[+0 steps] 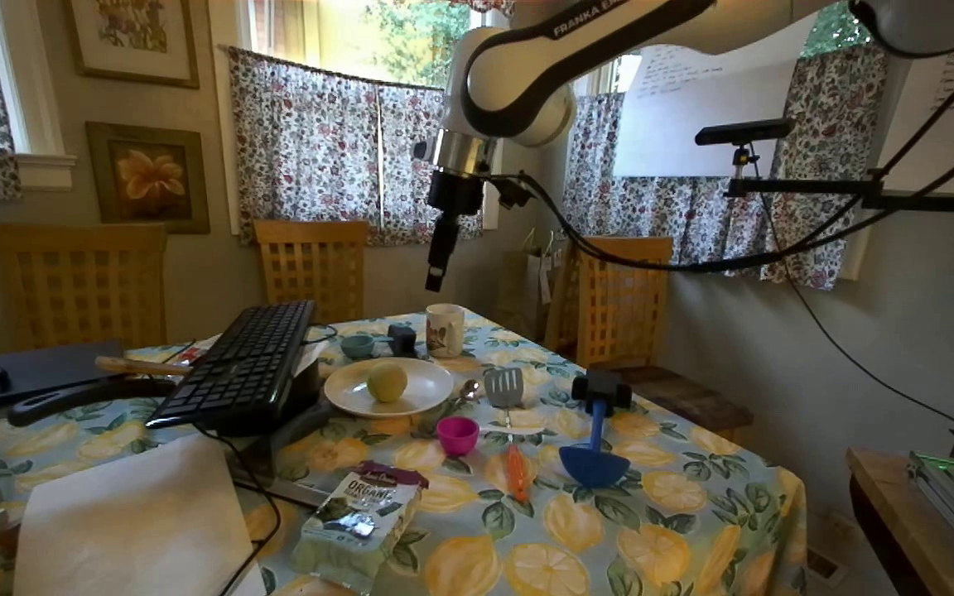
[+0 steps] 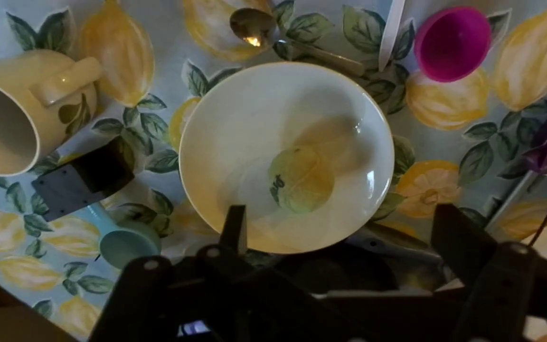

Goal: Move the yellow object to the pink bowl

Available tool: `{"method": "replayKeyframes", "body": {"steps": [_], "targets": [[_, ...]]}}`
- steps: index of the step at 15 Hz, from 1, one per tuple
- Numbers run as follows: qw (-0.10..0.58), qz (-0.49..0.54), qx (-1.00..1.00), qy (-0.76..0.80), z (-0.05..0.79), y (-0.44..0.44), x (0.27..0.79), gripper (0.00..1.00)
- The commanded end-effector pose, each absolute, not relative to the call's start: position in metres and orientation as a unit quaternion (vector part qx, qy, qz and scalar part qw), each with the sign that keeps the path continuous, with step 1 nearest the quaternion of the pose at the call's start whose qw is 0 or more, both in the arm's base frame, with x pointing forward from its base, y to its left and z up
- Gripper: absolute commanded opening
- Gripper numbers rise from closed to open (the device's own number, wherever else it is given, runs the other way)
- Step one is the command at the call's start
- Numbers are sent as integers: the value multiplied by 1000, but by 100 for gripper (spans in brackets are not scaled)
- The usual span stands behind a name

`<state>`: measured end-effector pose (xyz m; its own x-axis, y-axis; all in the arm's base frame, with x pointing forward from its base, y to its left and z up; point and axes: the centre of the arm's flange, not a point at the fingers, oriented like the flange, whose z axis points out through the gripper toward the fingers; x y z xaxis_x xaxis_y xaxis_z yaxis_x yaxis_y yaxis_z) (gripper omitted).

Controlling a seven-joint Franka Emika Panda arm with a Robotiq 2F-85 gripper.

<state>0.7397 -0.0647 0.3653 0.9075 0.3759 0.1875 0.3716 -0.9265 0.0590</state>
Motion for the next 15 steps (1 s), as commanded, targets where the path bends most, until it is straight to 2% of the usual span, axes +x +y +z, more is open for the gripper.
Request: {"method": "replayKeyframes", "body": {"steps": [1, 2, 6, 7, 15], "targets": [[-14, 50, 979, 199, 342, -82, 791, 100], [1, 66, 980, 190, 345, -71, 749, 100], [-4, 54, 980, 191, 331, -78, 761, 100], [12, 63, 981, 181, 333, -72, 753, 100], [35, 57, 979, 194, 275, -51, 798, 100]]}}
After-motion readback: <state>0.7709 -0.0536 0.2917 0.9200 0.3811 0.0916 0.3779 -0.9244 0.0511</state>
